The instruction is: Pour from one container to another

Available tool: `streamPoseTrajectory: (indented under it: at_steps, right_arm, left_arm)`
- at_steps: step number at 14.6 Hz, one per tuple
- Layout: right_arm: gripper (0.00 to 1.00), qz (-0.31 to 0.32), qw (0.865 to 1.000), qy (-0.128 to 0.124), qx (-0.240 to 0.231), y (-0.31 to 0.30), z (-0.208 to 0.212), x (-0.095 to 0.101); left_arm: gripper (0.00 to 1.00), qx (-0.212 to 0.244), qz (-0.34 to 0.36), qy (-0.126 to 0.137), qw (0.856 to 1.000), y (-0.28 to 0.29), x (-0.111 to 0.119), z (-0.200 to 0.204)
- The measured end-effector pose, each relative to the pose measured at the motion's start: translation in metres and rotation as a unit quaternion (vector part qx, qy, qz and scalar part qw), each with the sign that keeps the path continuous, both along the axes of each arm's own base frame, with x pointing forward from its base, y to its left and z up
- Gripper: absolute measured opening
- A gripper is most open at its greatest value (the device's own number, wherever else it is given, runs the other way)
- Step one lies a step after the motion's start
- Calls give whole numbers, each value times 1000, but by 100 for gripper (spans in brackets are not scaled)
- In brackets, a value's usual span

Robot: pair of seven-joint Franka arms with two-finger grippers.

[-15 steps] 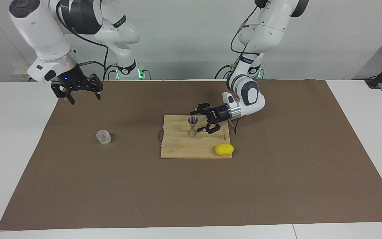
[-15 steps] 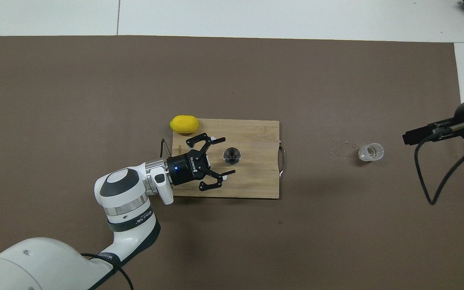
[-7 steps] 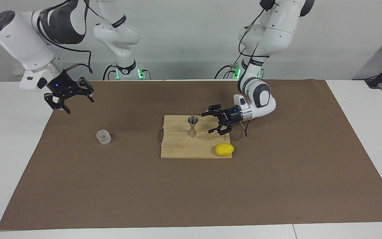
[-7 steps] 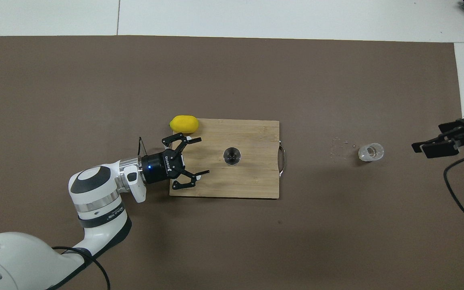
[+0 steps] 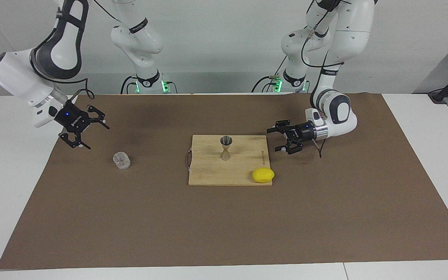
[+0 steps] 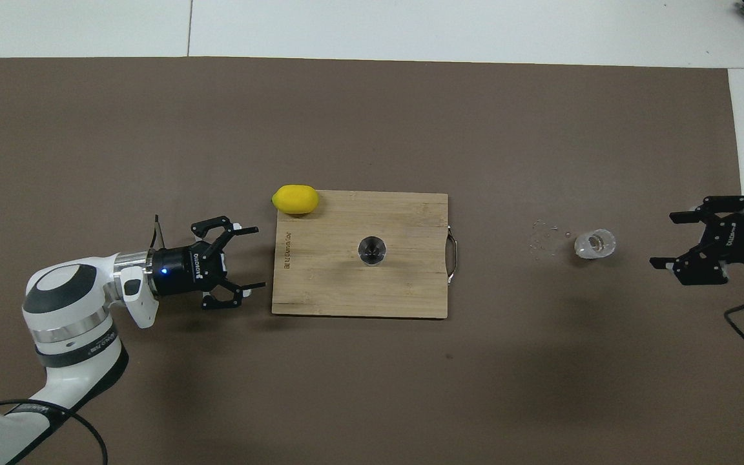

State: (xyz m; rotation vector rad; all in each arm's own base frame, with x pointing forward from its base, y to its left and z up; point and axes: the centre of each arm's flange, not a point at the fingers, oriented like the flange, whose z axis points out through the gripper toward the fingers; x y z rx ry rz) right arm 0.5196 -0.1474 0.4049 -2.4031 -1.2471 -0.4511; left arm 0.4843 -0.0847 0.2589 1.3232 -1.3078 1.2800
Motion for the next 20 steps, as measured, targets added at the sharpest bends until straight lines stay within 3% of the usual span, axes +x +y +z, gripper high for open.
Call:
streamPoseTrajectory:
  at_steps: [3, 5, 8, 11, 15, 20]
  right_arm:
    - [100, 52, 998, -21, 24, -8, -40, 3]
    - [100, 78, 995, -51, 36, -9, -59, 7]
    - [100, 97, 992, -72, 47, -10, -76, 10]
    - [100, 102, 986, -98, 87, -7, -105, 6]
    - [100, 109, 981, -107, 124, -8, -158, -5]
    - [98, 88, 978, -122, 144, 1, -163, -3]
  left_arm:
    - [100, 22, -38, -6, 999, 47, -2, 16]
    - [100, 47, -58, -4, 997, 81, 2, 37]
    - [100, 99, -79, 2, 992, 130, 14, 82]
    - [100, 161, -99, 5, 982, 162, 26, 143]
    - [100, 272, -118, 8, 955, 192, 43, 220]
    - [100, 381, -117, 0, 917, 227, 47, 290]
